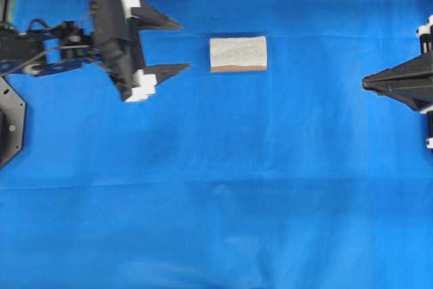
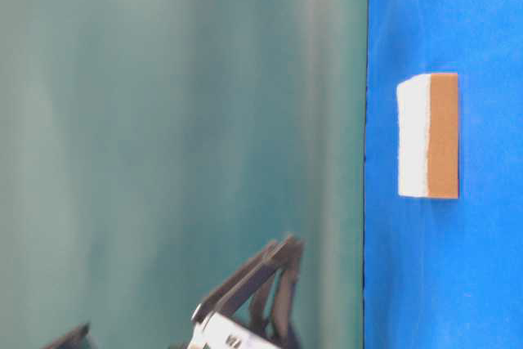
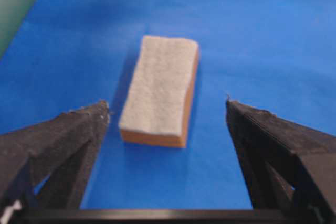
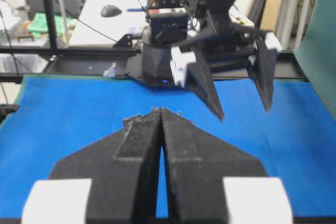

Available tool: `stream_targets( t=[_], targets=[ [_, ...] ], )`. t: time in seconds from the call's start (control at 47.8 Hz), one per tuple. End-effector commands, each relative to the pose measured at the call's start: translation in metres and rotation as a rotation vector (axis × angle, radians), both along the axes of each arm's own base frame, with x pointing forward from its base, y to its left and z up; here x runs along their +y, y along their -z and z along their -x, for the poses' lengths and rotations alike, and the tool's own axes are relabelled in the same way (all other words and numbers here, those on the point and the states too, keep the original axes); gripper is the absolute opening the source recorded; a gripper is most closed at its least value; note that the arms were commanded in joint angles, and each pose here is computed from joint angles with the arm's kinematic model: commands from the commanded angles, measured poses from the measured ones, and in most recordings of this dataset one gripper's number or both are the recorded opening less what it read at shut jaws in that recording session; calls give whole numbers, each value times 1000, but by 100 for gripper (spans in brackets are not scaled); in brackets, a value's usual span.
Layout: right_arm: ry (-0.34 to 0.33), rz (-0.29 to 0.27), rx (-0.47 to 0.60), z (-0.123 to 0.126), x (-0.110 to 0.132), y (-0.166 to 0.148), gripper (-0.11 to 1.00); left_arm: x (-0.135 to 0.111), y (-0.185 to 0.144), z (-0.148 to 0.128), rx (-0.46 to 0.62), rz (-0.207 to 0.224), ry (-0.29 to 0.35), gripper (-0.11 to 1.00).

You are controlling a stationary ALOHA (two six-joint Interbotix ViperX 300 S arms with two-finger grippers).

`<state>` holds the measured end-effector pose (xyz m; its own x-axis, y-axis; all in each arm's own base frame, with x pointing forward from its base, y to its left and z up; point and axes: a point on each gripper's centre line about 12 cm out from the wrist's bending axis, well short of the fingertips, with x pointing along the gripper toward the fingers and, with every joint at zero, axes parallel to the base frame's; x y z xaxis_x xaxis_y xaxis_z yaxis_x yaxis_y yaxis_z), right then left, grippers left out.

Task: Hand over the sponge with the left arm and wipe it with the right arm.
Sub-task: 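Move the left gripper open toward the grey-and-orange sponge, then close the left gripper on the sponge's left end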

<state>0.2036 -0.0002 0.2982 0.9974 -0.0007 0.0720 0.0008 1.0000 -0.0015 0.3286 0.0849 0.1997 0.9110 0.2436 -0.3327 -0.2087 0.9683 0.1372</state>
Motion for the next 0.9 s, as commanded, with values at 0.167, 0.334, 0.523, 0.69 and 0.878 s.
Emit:
stream_targets(
  t=[0.167, 0.334, 0.523, 0.69, 0.878],
  targets=[
    [0, -1, -23, -2, 0, -10, 0, 18, 5, -36, 8, -25, -12, 94],
    [2, -3, -15, -3, 0, -8, 0, 29, 25, -46, 53, -12, -31, 94],
    [2, -1, -11, -3, 0, -7, 0, 34, 48, -58, 93, -2, -36, 94],
    [3, -1, -11, -3, -1, -7, 0, 37, 66, -67, 110, 2, -35, 94],
    [8, -1, -2, -4, -2, -6, 0, 40, 88, -77, 147, 13, -36, 94]
  ],
)
